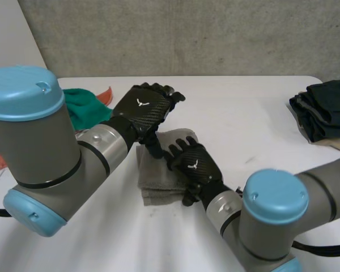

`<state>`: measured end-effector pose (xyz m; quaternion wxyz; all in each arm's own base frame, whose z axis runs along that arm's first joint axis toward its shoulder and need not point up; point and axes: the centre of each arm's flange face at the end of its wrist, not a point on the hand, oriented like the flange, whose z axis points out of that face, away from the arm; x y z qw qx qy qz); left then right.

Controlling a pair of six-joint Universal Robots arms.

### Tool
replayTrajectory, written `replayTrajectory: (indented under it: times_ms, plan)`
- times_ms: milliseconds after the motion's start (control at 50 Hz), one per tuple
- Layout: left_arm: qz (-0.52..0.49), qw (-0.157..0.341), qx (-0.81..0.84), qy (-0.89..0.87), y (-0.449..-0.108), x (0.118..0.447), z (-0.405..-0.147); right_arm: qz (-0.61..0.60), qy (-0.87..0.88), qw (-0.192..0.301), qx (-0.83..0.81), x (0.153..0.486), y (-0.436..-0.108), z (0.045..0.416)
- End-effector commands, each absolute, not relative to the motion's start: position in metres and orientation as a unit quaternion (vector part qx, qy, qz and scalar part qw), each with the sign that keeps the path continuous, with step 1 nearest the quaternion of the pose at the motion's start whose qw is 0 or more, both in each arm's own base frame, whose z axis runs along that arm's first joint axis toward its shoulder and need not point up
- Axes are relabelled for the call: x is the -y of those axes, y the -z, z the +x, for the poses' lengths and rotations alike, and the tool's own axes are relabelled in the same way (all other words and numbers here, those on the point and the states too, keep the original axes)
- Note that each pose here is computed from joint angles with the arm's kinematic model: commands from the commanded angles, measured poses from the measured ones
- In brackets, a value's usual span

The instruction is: Fold the laundry.

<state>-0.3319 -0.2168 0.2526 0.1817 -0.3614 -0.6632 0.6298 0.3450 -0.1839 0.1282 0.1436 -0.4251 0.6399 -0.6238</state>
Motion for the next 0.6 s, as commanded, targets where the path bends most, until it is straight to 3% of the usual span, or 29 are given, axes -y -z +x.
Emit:
replayTrajectory:
  times_ms: [20,300,600]
  plan:
    - [-0.354,0.215,0.669,-0.617,-0.249,0.218,-0.332,-0.454,0.638,0.109,-0.613,0.196,-0.109,0.353]
    - [-0.354,0.216,0.669,-0.617,-0.249,0.218,-0.332,-0.457,0.639,0.1,-0.61,0.214,-0.094,0.365]
    - [-0.353,0.215,0.67,-0.616,-0.248,0.218,-0.332,-0.442,0.646,0.108,-0.613,0.2,-0.121,0.353]
